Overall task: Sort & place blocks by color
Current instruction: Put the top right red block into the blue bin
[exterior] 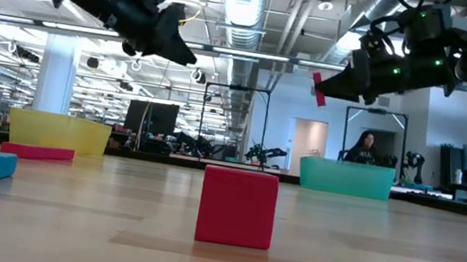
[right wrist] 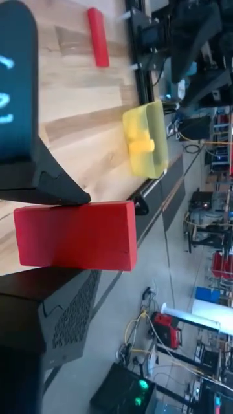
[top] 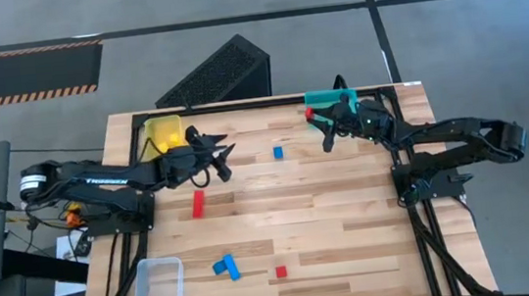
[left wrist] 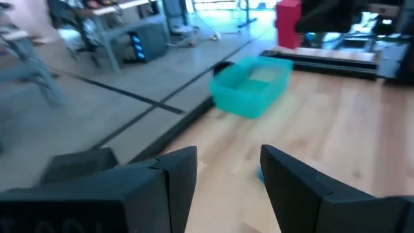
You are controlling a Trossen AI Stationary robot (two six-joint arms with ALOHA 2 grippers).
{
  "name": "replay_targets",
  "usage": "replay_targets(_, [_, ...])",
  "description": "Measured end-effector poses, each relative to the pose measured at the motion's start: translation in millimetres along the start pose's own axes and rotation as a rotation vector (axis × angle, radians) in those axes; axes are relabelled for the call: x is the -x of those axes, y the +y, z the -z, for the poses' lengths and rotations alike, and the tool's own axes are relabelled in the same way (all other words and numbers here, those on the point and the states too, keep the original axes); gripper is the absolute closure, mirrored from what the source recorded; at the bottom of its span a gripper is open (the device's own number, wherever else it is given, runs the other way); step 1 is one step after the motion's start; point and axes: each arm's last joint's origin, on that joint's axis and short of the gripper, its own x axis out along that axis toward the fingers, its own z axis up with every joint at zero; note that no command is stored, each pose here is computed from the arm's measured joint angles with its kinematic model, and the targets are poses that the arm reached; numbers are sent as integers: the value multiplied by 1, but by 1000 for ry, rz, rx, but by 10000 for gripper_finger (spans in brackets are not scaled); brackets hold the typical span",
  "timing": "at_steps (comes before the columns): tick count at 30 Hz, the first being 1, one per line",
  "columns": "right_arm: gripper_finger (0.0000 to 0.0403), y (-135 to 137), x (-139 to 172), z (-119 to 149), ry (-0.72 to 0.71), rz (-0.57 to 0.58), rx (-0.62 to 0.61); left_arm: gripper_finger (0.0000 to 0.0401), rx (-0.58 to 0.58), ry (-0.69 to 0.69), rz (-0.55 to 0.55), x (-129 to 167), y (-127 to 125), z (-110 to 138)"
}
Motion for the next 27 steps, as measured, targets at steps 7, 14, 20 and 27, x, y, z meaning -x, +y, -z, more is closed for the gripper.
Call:
replay_targets(7, [270,-11,1,17,171,118,17,240,67,54,81,-5,-19,13])
replay_targets(14, [267,-46,-1,38,287,313,-50,240,131,43,23,-1,-26,14])
replay_targets(20, [261,-71,-1,63,411,410,-126,240,257,41,4,-1,-25,14])
replay_targets(27, [218,-79,-3,68,400,425,-156,240,347,41,15,1,-29,14])
